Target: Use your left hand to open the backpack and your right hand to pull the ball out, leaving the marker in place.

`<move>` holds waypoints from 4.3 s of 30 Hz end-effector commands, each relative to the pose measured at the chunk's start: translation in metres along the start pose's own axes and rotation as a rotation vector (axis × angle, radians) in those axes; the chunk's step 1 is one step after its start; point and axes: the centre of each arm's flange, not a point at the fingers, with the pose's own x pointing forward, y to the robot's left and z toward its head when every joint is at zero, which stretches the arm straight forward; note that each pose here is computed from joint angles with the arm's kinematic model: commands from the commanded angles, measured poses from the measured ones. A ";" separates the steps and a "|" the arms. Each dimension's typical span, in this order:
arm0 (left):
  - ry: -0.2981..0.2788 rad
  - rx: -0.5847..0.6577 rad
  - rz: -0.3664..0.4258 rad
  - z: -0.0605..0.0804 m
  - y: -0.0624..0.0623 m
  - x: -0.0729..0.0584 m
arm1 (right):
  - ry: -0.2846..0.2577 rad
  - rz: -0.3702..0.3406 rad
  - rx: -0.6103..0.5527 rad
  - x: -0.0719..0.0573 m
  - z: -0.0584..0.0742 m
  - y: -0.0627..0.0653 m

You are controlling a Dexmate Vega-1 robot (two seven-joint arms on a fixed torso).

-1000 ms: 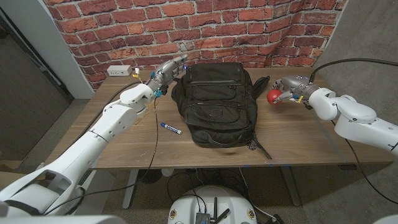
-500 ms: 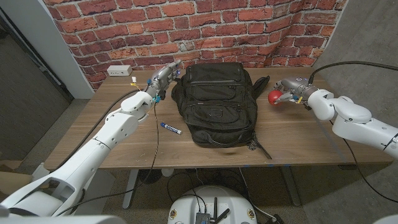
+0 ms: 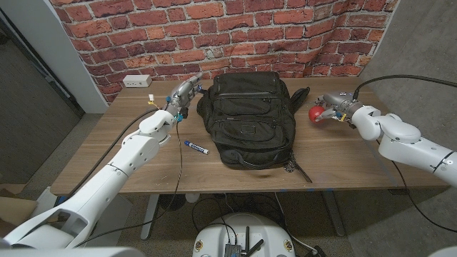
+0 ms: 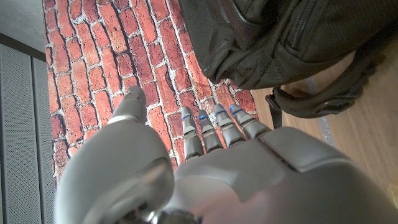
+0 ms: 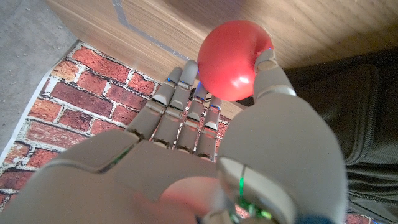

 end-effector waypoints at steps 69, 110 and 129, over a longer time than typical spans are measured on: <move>0.094 -0.053 0.132 -0.034 0.045 0.009 | 0.019 0.113 0.027 0.025 -0.006 0.017; 0.080 -0.045 0.145 -0.037 0.032 -0.003 | -0.111 0.215 0.161 0.021 -0.023 0.000; 0.038 -0.002 0.163 -0.045 0.028 0.004 | -0.110 0.088 0.395 0.005 -0.039 0.000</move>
